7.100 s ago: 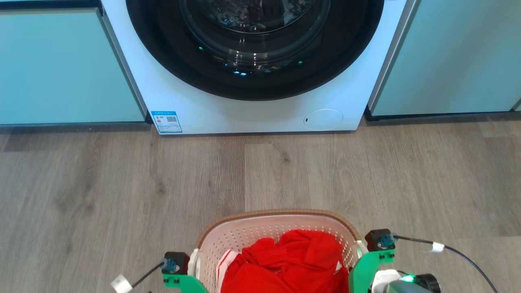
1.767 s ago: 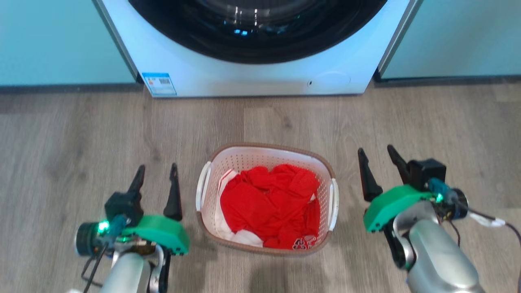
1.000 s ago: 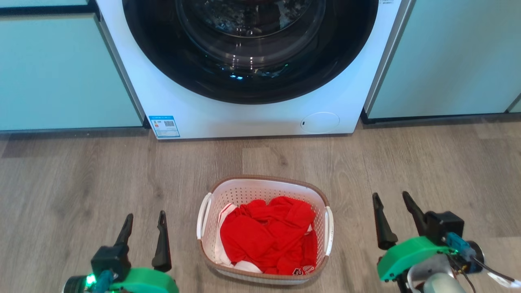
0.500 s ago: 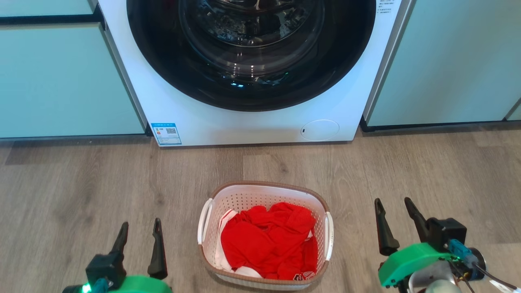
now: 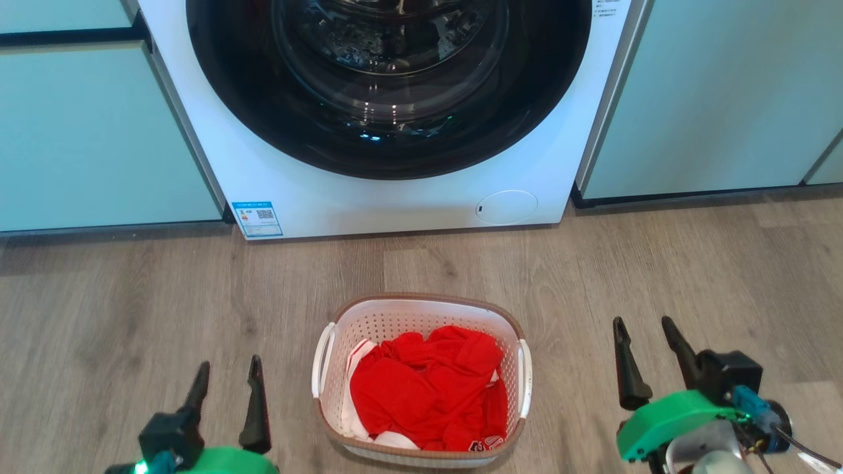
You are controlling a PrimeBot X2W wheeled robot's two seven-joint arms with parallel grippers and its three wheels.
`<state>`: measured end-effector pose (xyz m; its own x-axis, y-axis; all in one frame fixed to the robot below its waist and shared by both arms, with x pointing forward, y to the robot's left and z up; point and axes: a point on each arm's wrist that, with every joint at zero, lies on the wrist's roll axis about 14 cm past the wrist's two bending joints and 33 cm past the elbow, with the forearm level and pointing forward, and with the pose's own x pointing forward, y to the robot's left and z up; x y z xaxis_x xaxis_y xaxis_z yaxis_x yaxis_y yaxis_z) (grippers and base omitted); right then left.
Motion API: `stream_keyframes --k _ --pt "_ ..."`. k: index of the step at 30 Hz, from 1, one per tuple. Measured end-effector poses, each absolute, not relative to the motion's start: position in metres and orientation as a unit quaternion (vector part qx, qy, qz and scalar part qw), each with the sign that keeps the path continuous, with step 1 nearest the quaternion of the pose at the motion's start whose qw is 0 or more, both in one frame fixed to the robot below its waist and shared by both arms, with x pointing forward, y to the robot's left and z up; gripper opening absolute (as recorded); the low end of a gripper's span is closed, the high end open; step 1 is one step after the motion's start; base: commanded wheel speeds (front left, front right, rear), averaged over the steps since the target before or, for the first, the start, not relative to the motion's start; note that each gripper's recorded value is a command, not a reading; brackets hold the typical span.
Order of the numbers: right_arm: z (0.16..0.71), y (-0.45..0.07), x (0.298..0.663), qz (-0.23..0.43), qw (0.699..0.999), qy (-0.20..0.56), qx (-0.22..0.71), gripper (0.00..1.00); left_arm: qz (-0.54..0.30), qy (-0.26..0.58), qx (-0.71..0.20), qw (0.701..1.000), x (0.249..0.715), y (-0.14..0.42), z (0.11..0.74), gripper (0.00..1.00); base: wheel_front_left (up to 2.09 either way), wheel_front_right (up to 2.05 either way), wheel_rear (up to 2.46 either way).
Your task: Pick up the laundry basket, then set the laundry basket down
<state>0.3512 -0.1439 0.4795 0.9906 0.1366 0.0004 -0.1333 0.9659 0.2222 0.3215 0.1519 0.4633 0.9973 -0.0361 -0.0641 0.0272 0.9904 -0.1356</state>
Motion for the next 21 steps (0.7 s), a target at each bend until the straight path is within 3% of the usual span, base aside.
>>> stream_keyframes --k 1,8,21 --pt "0.478 -0.145 0.351 0.067 0.991 0.009 0.112 0.00 -0.016 0.035 -0.067 0.997 0.321 0.151 0.462 0.00 0.00 0.00 0.00" --pt "0.440 -0.146 0.332 0.054 0.988 0.071 0.125 0.00 -0.006 0.098 -0.073 0.992 0.303 0.155 0.426 0.00 0.00 0.00 0.00" --pt "0.438 -0.153 0.334 0.030 0.977 0.080 0.194 0.00 0.011 0.114 -0.148 0.982 0.305 0.158 0.422 0.00 0.00 0.00 0.00"
